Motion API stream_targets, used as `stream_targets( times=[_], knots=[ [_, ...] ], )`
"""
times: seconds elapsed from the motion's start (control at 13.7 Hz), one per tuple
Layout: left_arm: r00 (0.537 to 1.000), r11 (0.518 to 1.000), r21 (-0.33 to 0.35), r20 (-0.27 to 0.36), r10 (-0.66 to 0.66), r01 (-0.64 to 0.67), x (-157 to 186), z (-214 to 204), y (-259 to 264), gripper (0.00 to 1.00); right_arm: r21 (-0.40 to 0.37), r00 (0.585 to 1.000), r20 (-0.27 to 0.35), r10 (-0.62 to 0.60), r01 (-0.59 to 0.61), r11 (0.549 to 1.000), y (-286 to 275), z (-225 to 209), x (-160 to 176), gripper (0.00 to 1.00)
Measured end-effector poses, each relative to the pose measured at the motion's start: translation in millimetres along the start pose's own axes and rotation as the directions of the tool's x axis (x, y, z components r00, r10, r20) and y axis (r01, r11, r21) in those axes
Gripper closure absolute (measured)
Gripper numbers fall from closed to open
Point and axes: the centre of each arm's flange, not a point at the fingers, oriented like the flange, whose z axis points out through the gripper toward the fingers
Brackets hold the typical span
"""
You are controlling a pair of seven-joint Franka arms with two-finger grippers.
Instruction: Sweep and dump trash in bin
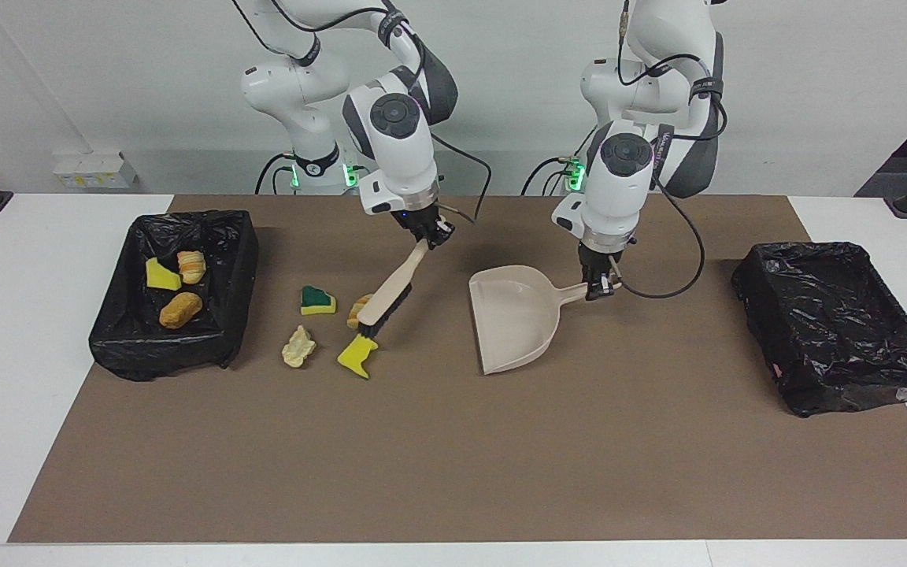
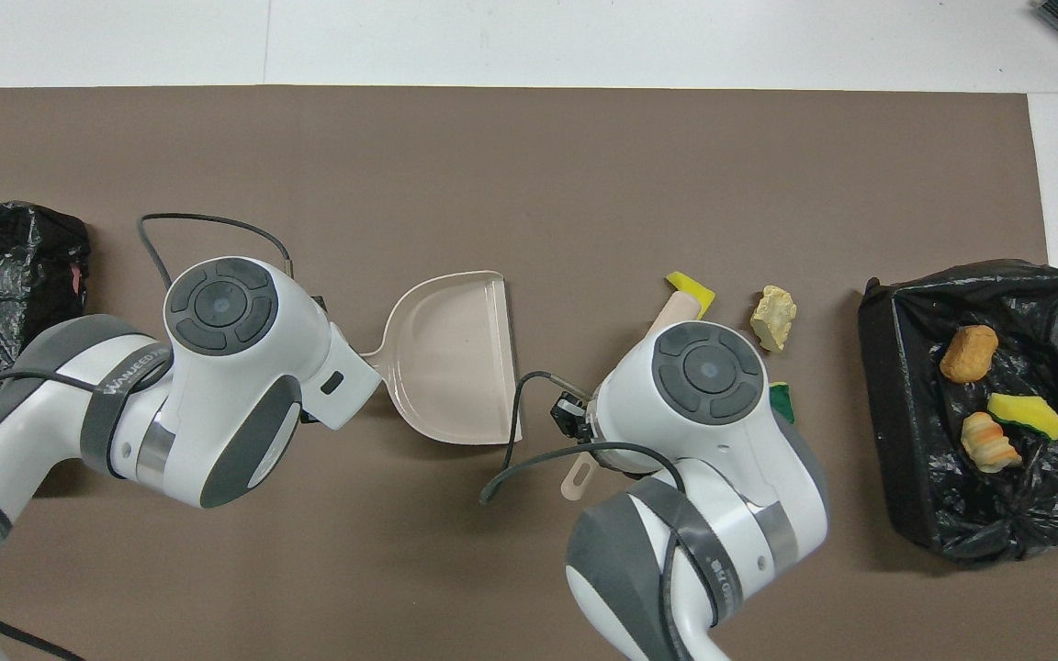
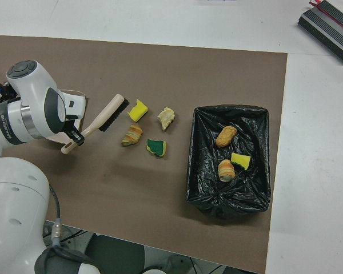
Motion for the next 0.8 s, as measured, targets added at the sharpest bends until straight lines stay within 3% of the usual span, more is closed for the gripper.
stream_targets(
  times=[0.29,0.51,0.8],
  knots=[
    [1.0,1.0,0.0,0.0,0.0,0.0,0.1,0.1,0.1,0.68,-0.081,0.964,-0.045,-0.261,0.257,0.963,40.4,4.2,53.1,0.73],
    [1.0,1.0,0.0,0.0,0.0,0.0,0.1,0.2,0.1,0.68,-0.15,0.89,-0.042,-0.454,0.444,0.884,74.2,8.7,86.6,0.73],
    [1.0,1.0,-0.001,0.0,0.0,0.0,0.0,0.4,0.2,0.68,-0.298,0.801,-0.031,-0.598,0.564,0.77,104.2,5.6,115.3,0.73]
  ],
)
